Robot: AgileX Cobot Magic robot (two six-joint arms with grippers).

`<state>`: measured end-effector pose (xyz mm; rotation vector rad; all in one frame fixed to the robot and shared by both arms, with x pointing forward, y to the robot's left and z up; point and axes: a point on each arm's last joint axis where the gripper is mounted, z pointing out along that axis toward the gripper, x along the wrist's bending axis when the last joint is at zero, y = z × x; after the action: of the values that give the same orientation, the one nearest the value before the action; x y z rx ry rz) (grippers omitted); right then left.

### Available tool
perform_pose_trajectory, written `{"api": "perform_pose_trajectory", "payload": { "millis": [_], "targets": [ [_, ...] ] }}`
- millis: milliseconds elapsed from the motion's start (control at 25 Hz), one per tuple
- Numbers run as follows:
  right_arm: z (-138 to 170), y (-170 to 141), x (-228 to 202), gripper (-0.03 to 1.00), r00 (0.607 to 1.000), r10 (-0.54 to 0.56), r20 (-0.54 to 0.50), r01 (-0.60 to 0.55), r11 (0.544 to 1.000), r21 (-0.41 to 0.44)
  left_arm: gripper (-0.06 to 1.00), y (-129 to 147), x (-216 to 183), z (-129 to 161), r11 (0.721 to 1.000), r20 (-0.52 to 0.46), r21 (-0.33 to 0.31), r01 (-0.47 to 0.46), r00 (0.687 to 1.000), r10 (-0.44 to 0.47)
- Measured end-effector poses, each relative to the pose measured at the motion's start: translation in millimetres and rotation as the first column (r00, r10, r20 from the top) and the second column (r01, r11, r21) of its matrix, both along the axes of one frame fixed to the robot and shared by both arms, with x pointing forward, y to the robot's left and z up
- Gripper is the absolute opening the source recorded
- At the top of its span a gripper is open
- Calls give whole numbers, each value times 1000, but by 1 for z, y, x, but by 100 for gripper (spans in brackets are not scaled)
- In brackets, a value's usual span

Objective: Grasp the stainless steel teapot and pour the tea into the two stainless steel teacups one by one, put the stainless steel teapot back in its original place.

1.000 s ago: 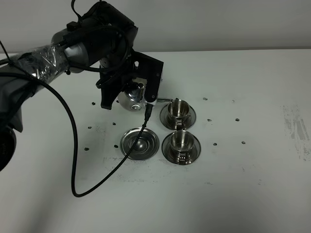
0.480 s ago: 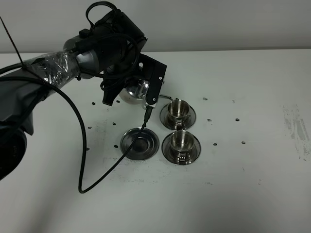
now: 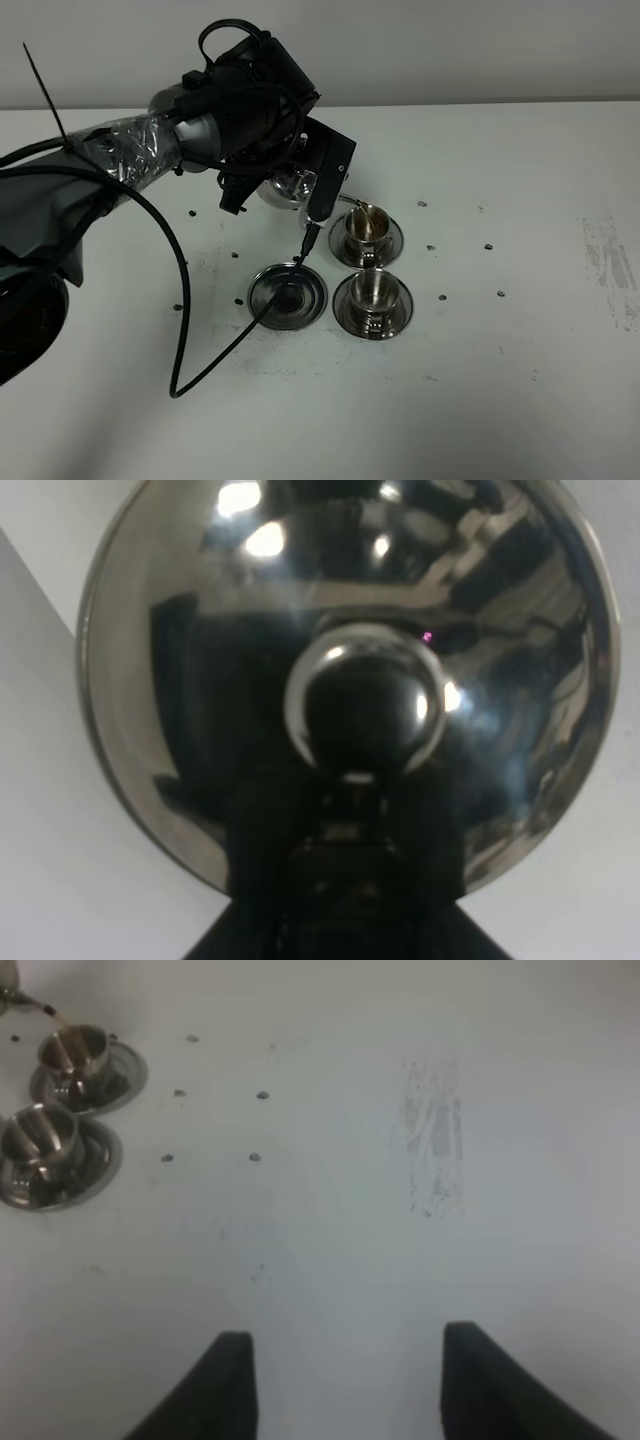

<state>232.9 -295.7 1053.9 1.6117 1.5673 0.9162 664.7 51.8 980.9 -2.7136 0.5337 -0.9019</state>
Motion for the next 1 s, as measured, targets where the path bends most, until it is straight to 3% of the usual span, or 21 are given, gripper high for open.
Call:
{"api": "perform_pose_trajectory", "payload": {
  "millis": [320, 1000],
  "targets": [
    [0, 0, 0, 44, 1000, 0, 0, 0, 1000, 0, 20, -6, -1, -1, 998, 31, 60, 37, 999, -39],
    [0, 0, 0, 44, 1000, 0, 0, 0, 1000, 0, 20, -14, -4, 2, 989, 76, 125, 83, 993, -93]
  ]
}}
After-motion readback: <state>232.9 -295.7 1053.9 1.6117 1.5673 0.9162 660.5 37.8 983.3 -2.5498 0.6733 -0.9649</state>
